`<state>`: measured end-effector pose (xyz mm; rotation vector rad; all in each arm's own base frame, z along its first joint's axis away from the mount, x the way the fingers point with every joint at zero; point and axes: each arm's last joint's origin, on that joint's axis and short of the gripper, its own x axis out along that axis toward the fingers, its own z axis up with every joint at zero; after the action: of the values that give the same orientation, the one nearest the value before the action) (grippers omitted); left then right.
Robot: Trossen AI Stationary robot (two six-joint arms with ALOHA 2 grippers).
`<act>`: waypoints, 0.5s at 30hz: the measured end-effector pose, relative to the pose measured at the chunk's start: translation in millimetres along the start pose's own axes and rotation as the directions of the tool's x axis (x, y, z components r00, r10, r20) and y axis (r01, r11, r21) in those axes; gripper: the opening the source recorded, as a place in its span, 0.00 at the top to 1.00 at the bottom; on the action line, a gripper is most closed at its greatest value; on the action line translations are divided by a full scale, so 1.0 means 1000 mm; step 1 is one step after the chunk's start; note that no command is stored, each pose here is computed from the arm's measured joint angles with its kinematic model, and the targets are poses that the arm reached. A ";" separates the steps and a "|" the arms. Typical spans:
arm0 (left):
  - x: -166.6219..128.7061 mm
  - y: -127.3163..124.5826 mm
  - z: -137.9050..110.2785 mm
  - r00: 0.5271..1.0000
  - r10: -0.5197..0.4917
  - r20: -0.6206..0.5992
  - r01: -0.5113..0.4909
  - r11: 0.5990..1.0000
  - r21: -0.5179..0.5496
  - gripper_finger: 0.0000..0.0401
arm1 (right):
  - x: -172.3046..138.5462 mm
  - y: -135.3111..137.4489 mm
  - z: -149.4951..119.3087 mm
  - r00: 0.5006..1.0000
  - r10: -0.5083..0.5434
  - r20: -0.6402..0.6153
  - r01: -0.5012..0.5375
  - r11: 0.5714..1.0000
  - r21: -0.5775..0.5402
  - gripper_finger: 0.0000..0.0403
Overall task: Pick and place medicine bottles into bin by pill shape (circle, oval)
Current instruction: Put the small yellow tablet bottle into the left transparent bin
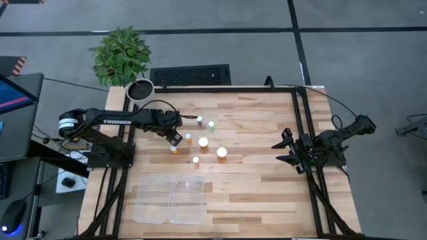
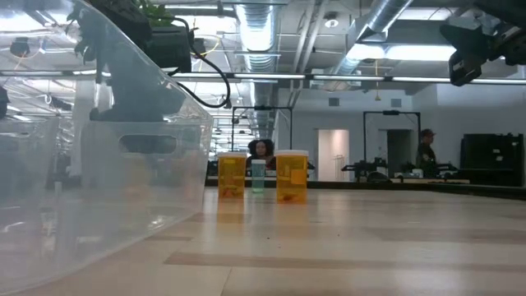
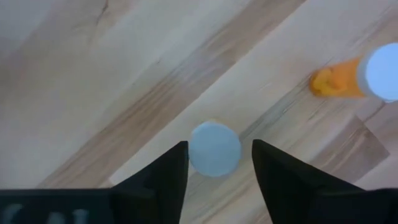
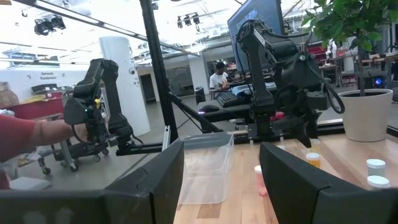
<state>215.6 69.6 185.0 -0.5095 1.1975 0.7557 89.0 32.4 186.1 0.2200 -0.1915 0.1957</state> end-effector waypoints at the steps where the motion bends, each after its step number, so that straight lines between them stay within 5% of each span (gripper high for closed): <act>1: 0.000 0.000 0.000 1.000 -0.004 -0.003 0.004 1.000 0.000 0.60 | 0.000 0.000 0.000 1.000 0.000 0.000 0.000 1.000 0.000 0.44; 15: 0.000 0.000 0.000 1.000 0.003 0.002 -0.003 1.000 0.005 0.74 | 0.000 0.000 0.000 1.000 -0.001 -0.005 0.001 1.000 -0.001 0.44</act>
<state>215.6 69.7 185.1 -0.5034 1.1979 0.7555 89.1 32.5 185.7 0.2184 -0.1868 0.1954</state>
